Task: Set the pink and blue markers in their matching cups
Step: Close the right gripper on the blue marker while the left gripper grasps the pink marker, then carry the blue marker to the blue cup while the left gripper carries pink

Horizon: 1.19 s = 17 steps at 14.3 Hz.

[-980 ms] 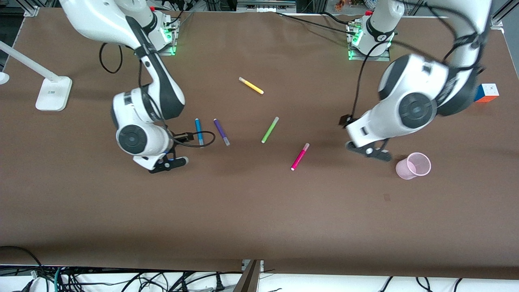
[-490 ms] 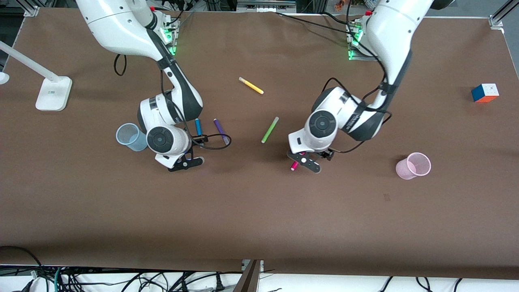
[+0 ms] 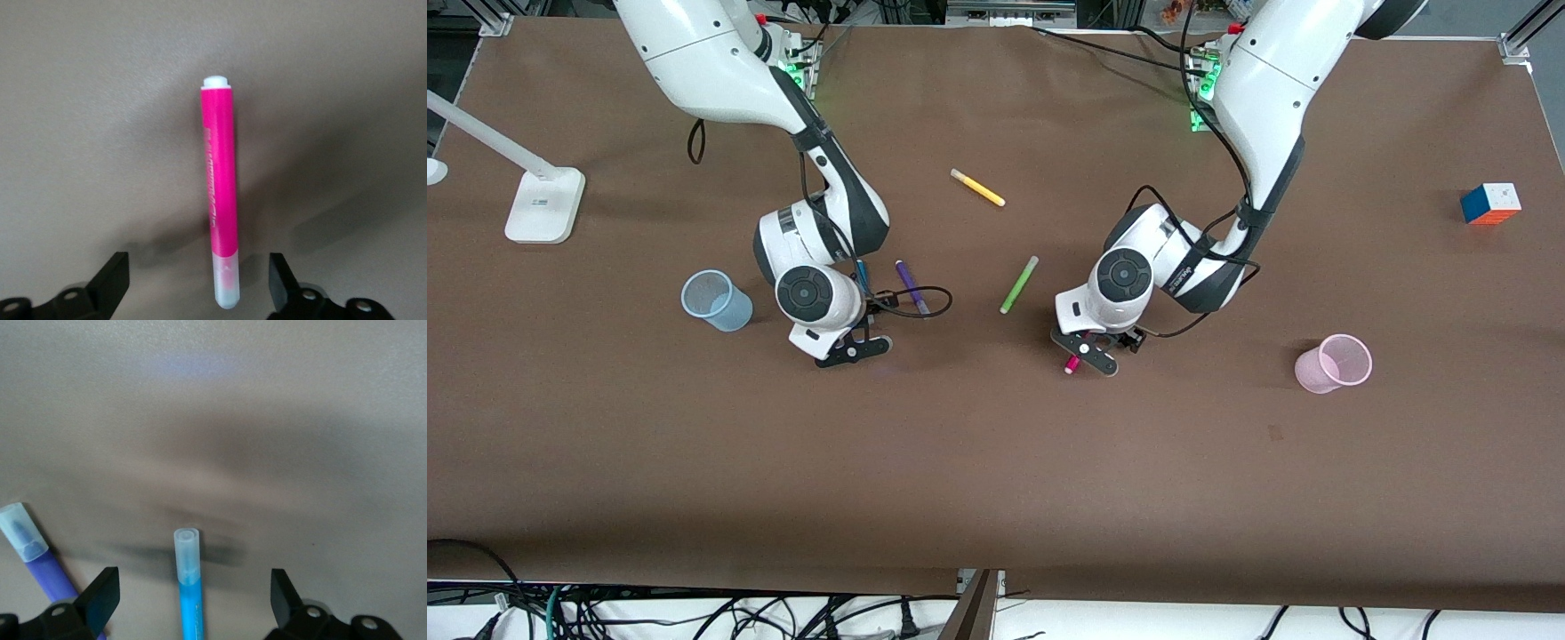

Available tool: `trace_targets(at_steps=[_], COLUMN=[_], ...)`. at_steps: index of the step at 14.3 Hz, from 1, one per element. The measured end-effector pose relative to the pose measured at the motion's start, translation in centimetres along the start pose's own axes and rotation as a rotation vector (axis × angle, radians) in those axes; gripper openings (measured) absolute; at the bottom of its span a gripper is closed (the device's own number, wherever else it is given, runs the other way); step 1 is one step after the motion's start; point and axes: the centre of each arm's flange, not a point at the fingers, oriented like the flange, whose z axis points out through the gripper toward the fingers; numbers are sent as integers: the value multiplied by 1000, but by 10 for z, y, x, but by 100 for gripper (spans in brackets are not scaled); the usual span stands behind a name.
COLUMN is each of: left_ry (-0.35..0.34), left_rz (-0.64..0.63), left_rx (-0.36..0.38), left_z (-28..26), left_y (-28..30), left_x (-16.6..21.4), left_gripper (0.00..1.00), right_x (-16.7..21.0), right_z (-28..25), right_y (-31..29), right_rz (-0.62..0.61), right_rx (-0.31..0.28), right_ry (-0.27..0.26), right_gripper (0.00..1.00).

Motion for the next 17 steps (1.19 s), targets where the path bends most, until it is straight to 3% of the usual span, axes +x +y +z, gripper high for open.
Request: trace_targets(at_steps=[2,5,6,8,9,10,13,17], left_ry=[-4,-6,-6,-10,-27,-60,-223,-471], left_rz=[8,16,18,19,16,10,-41,-50], left_rx=[1,2,3,4,7,14,47,107], left_z=[2,2,2,1,-1,-6,-55,-135], left_y=[5,8,8,8,6,2,-29,-105], left_x=[-1,-2,-2,-2,-4,-6,-23,-59], left_gripper=[65,33,33,20,18,18,18,18], right_x=[2,3,3,4,3,3,4,2], right_z=[4,10,10,10,10,9,5,-58], right_y=[0,0,0,0,0,0,-1,13], right_rz=[1,1,1,1,1,1,-12,-179], right_rx=[2,2,2,2,2,2,3,-2], right_ry=[11,16,15,16,16,16,25,63], right_gripper=[96,62,52,31,21,16,16,16])
